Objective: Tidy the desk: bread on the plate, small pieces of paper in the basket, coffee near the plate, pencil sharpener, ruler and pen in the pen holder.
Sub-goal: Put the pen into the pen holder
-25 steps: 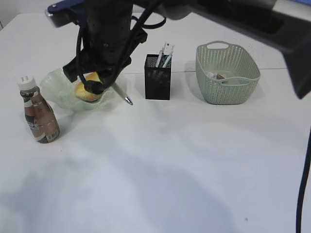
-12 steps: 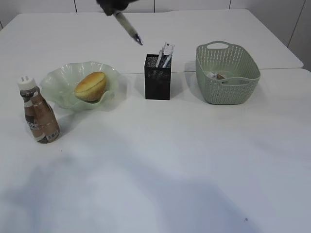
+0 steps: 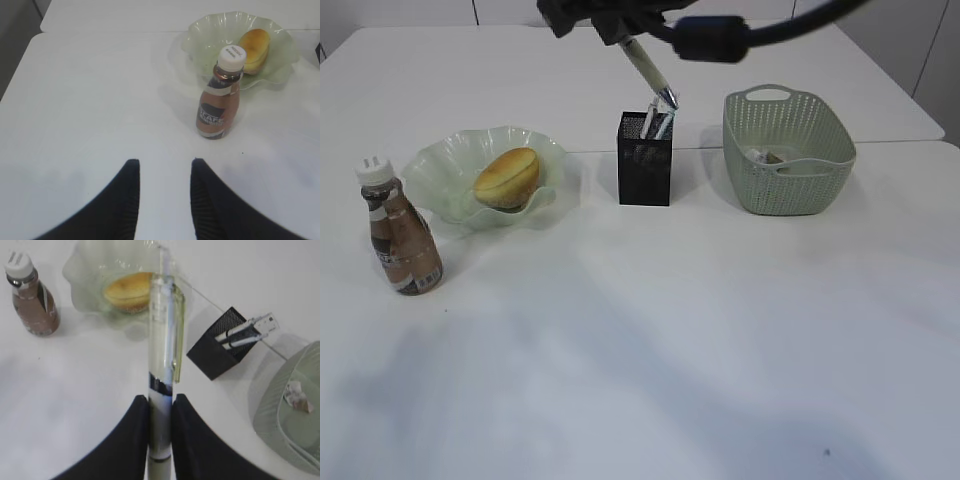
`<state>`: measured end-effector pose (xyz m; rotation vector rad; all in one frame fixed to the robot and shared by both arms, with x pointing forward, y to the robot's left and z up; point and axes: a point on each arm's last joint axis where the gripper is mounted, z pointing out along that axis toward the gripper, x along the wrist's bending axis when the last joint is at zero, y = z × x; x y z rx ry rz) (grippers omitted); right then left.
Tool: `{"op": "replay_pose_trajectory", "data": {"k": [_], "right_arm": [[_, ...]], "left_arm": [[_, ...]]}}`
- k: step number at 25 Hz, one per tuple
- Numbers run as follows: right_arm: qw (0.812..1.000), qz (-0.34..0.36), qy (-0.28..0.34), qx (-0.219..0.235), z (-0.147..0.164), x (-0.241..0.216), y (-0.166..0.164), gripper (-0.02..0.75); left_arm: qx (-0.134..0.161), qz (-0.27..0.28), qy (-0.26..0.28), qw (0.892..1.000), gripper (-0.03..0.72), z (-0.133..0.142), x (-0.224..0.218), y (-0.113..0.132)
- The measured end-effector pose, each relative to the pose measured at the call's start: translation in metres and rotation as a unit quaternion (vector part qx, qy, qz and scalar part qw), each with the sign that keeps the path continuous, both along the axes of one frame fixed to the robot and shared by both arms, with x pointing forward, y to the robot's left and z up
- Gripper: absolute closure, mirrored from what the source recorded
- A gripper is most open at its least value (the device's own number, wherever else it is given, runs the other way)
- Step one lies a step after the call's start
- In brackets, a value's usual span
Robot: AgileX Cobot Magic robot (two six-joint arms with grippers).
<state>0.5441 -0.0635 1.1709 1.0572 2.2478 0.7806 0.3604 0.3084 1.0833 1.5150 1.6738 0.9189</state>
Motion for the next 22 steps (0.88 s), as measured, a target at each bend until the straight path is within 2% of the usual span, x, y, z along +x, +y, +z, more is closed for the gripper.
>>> {"op": "replay_pose_trajectory", "data": {"k": [5,8,12,16,22], "right_arm": [[0.996,0.012,-0.076,0.037,-0.017,-0.004,-0.020,0.603],[0.995,0.016,-0.088,0.036,-0.029,-0.002,-0.025,0.603],[0.990,0.029,-0.124,0.058,-0.058,0.010,-0.037,0.603],[0.982,0.027,-0.163,0.090,-0.063,0.021,-0.049,0.603],[0.972,0.005,-0.196,0.129,-0.065,0.041,-0.066,0.603]], "left_arm": [[0.000,0.000,-0.001,1.000,0.450,0.000,0.000,0.000],[0.000,0.000,-0.002,1.000,0.450,0.000,0.000,0.000],[-0.004,0.000,-0.004,1.000,0.450,0.001,0.000,0.000],[-0.017,-0.001,-0.006,1.000,0.450,0.001,0.001,-0.002],[-0.019,-0.001,-0.015,1.000,0.450,0.002,0.001,-0.002]]}}
